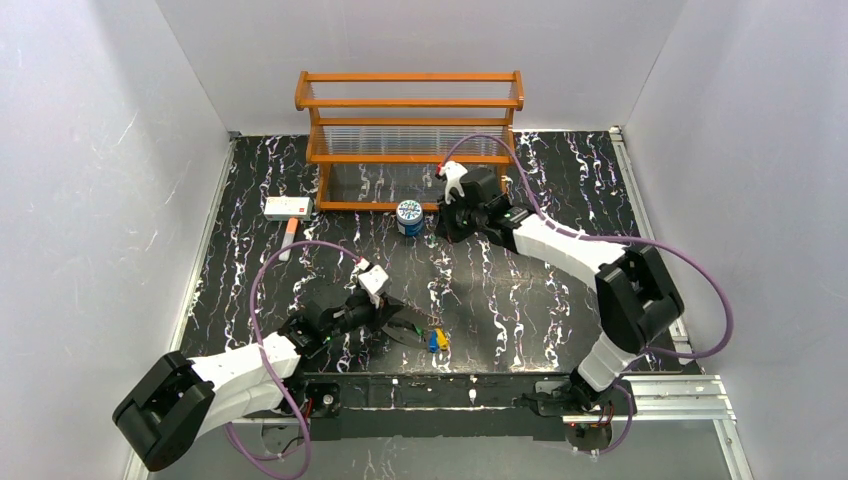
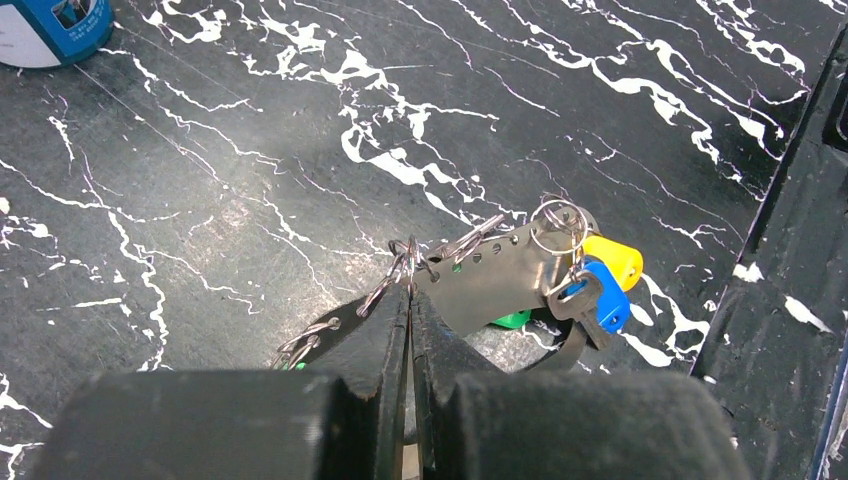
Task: Put the keys on the keyring
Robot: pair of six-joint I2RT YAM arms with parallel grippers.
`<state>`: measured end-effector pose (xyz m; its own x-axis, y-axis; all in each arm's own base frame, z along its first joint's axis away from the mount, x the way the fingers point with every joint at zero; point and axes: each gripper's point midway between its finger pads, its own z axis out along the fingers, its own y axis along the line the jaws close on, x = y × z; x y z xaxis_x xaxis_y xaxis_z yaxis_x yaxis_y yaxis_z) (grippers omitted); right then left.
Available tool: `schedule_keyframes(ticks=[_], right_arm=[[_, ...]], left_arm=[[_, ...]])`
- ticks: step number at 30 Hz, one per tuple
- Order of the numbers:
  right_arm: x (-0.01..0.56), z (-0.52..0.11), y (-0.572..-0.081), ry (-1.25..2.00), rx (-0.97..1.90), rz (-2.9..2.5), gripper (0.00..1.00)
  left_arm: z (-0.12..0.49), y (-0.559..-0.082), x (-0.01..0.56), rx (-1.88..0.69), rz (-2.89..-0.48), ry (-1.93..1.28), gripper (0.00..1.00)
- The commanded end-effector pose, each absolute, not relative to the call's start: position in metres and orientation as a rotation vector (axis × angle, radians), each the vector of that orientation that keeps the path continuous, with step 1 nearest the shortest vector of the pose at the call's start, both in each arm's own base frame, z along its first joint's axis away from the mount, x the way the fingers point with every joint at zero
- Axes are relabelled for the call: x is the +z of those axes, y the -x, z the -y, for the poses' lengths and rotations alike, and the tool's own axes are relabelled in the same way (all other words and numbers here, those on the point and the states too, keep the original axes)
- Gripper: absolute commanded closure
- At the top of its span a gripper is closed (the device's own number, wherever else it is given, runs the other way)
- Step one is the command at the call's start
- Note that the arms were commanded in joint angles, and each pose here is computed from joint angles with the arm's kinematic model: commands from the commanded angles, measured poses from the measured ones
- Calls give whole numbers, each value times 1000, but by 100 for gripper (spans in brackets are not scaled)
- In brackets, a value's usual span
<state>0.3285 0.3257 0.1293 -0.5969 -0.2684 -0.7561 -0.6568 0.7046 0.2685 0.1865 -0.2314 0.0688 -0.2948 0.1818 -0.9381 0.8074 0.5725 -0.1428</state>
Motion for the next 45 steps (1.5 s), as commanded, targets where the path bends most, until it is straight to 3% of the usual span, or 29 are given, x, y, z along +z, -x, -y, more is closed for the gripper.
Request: schedule_keyframes(ticks=[1,9,23,45], right_arm=[[137,-308,-323,775,637,-2126,99],[134,-311,-263,1090,866,-2081,99],[131,-350,-209,1441,1128,-1991,99],[141,-370,-171,1532,1367,-2077,99]], left_arm=[[239,-198,94,-769,-1736,-789,100],[245,-197,95,-786,-1725,-835,100],[244,-191,95,-731,-1634,-998,100],[232,-193,98,-560,-1491,-1174,100]])
